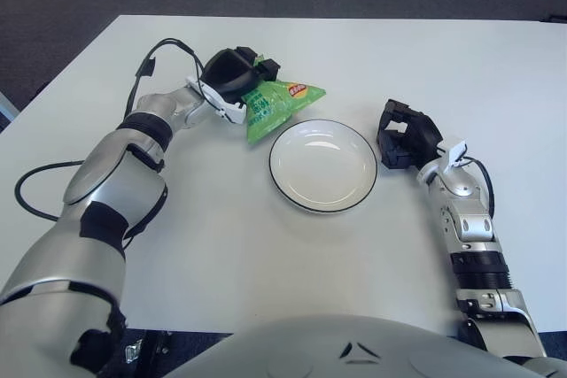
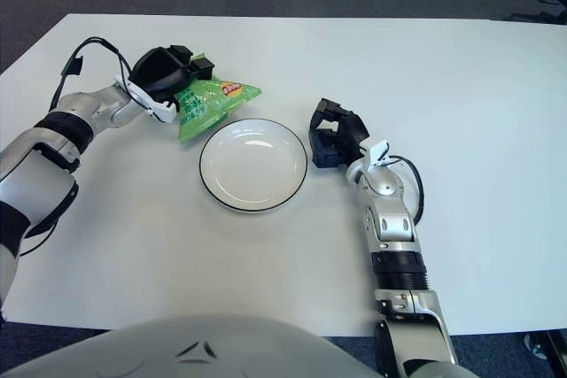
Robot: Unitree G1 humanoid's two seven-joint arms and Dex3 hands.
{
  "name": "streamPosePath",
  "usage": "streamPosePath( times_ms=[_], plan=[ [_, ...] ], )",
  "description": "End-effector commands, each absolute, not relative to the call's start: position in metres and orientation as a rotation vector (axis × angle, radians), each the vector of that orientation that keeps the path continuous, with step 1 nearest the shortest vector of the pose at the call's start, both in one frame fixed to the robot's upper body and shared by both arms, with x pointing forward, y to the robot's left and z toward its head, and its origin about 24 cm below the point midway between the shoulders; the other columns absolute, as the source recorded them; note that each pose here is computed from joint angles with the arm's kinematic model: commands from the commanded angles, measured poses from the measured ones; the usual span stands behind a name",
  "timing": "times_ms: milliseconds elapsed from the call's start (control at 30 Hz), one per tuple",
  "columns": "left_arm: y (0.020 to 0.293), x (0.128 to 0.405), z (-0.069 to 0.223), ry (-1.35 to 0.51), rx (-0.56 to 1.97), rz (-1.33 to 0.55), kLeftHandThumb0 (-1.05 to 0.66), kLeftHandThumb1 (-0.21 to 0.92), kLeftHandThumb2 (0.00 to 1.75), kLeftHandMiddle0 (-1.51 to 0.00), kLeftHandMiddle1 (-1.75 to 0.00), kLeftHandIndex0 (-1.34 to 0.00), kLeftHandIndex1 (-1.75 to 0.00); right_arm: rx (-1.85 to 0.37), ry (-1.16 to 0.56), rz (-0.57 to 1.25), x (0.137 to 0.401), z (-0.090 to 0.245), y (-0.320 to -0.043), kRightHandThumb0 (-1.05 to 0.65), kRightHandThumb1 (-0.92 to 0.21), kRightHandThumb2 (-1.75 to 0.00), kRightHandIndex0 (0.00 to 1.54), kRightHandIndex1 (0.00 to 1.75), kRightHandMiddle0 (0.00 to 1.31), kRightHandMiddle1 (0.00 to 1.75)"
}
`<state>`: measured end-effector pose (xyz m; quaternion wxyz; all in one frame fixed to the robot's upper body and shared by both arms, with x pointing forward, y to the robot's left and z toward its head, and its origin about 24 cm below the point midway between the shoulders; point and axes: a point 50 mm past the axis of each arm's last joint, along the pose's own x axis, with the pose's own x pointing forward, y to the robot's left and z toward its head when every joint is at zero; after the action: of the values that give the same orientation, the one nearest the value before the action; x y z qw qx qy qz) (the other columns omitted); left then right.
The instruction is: Put the snack into the plate.
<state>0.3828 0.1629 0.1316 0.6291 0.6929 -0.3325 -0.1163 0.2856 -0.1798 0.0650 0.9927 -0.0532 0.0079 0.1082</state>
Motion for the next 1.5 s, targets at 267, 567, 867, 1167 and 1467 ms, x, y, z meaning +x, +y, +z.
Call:
streamPosePath(
  times_ms=[267,567,867,1167,1467],
  plan=[
    [0.178,0.379,0.161,-0.837,1.464,-0.198,-0.17,0.36,1.29,-1.32,-1.75,-1.02,-1.75,-0.102,0.22,0.202,0.274,0.024,-0.189,-0.5,-0.27,-1.37,1.29,1.75,0.65,1.75],
    [0.152,0.369,0.189,-0.978,1.347,-0.202,-0.2,0.38,1.26,-1.31,-1.75,-1.02,-1.75,-0.099,0.222,0.206,0.278,0.023,-0.191,-0.5,-0.27,-1.37,1.29,1.75,0.65,1.75],
    [0.128,0.348,0.2,-1.116,1.253,-0.274,-0.2,0.38,1.25,-1.3,-1.75,-1.05,-1.75,-0.098,0.221,0.199,0.279,0.023,-0.191,-0.5,-0.28,-1.36,1.29,1.75,0.65,1.75],
    [0.105,0.328,0.207,-1.239,1.158,-0.348,-0.17,0.35,1.29,-1.31,-1.75,-1.07,-1.75,-0.099,0.222,0.195,0.28,0.023,-0.191,-0.5,-0.28,-1.36,1.29,1.75,0.65,1.75],
    [0.087,0.314,0.213,-1.343,1.124,-0.416,-0.17,0.32,1.32,-1.34,-1.75,-1.1,-1.75,-0.108,0.219,0.194,0.28,0.024,-0.19,-0.5,-0.28,-1.36,1.29,1.75,0.65,1.75]
  ],
)
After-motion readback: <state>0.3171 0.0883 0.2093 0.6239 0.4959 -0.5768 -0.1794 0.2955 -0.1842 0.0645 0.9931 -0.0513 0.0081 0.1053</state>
